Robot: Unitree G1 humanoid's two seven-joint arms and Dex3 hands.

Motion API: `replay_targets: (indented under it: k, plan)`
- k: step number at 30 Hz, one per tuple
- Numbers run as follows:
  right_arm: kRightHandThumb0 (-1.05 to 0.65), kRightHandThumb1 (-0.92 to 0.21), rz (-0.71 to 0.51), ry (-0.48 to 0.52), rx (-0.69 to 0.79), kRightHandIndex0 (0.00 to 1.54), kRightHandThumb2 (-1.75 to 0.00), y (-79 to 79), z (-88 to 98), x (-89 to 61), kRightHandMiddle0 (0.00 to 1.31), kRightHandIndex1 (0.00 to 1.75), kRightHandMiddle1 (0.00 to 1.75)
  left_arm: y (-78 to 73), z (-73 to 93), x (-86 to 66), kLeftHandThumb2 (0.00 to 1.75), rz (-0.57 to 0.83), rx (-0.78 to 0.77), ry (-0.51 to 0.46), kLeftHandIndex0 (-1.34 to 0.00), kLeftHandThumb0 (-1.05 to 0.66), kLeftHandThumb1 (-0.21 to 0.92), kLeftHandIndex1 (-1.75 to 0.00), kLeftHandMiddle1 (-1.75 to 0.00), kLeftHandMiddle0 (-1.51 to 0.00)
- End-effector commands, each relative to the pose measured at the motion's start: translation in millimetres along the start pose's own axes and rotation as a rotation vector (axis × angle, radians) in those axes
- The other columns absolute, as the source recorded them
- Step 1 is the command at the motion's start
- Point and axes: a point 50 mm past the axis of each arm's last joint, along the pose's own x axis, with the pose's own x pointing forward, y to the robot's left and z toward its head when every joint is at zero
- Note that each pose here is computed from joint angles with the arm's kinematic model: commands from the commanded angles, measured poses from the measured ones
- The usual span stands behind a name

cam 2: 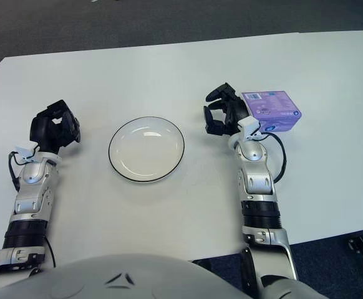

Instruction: Put the tissue paper into the plate.

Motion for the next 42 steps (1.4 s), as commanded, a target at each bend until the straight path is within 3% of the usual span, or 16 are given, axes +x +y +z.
replay_targets:
  k: [1,7,13,15,16,18,21,28,37,42]
  plan:
    - [0.0,-0.49,-0.015,-0.149,-0.132,0.55,-1.1,-5.4,19.6,6.9,0.23,1.66,1.75,-5.6,-67.5,-62.8,0.96,0.082,-0.075,0.333,-1.06,-0.42,0.69,-1.75,-1.75,-1.37]
    - [0.0,-0.53,-0.041,-0.295,-0.313,0.5,-1.06,-8.6,40.7,11.5,0.2,1.69,1.75,-5.4,-67.3,-62.7,0.96,0.085,-0.08,0.336,-1.05,-0.43,0.69,-1.75,-1.75,-1.36]
    - [-0.01,-0.72,-0.046,-0.364,-0.507,0.39,-0.79,-16.4,50.4,11.7,0.15,1.61,1.75,-5.1,-66.8,-62.6,0.96,0.078,-0.079,0.326,-1.04,-0.43,0.69,-1.75,-1.75,-1.35]
    - [-0.01,-0.83,-0.05,-0.388,-0.559,0.34,-0.63,-21.0,53.5,12.4,0.09,1.62,1.73,-4.9,-66.8,-62.5,0.96,0.079,-0.076,0.326,-1.04,-0.43,0.69,-1.75,-1.75,-1.35]
    - [-0.08,-0.85,-0.051,-0.408,-0.608,0.32,-0.61,-27.5,55.9,14.1,0.11,1.59,1.73,-4.7,-66.9,-62.5,0.96,0.08,-0.075,0.325,-1.04,-0.43,0.69,-1.75,-1.75,-1.35]
    - [-0.44,-0.83,-0.052,-0.429,-0.66,0.27,-0.61,-34.6,58.4,16.0,0.04,1.48,1.53,-4.5,-66.9,-62.4,0.96,0.082,-0.075,0.325,-1.03,-0.43,0.69,-1.75,-1.75,-1.35]
    - [-0.64,-0.8,-0.034,-0.453,-0.762,0.25,-0.62,-44.3,62.8,19.2,0.01,1.37,1.39,-4.4,-66.9,-62.5,0.96,0.085,-0.079,0.327,-1.03,-0.43,0.69,-1.75,-1.75,-1.35]
    - [-0.78,-0.81,0.044,-0.417,-0.963,0.21,-0.55,-70.1,74.4,22.9,0.0,1.23,1.25,-3.7,-67.2,-63.0,0.96,0.082,-0.08,0.322,-1.02,-0.43,0.7,-1.75,-1.75,-1.35]
    - [-0.82,-0.85,0.096,-0.357,-1.137,0.16,-0.48,-85.3,80.6,33.8,0.0,0.99,1.04,-4.2,-67.2,-62.4,0.95,0.082,-0.067,0.324,-1.02,-0.43,0.71,-1.75,-1.75,-1.35]
    - [-0.86,-0.86,0.059,-0.342,-1.221,0.16,-0.45,-96.7,76.1,40.6,0.0,0.98,1.01,-4.0,-67.1,-61.8,0.95,0.085,-0.063,0.324,-1.02,-0.43,0.71,-1.75,-1.75,-1.35]
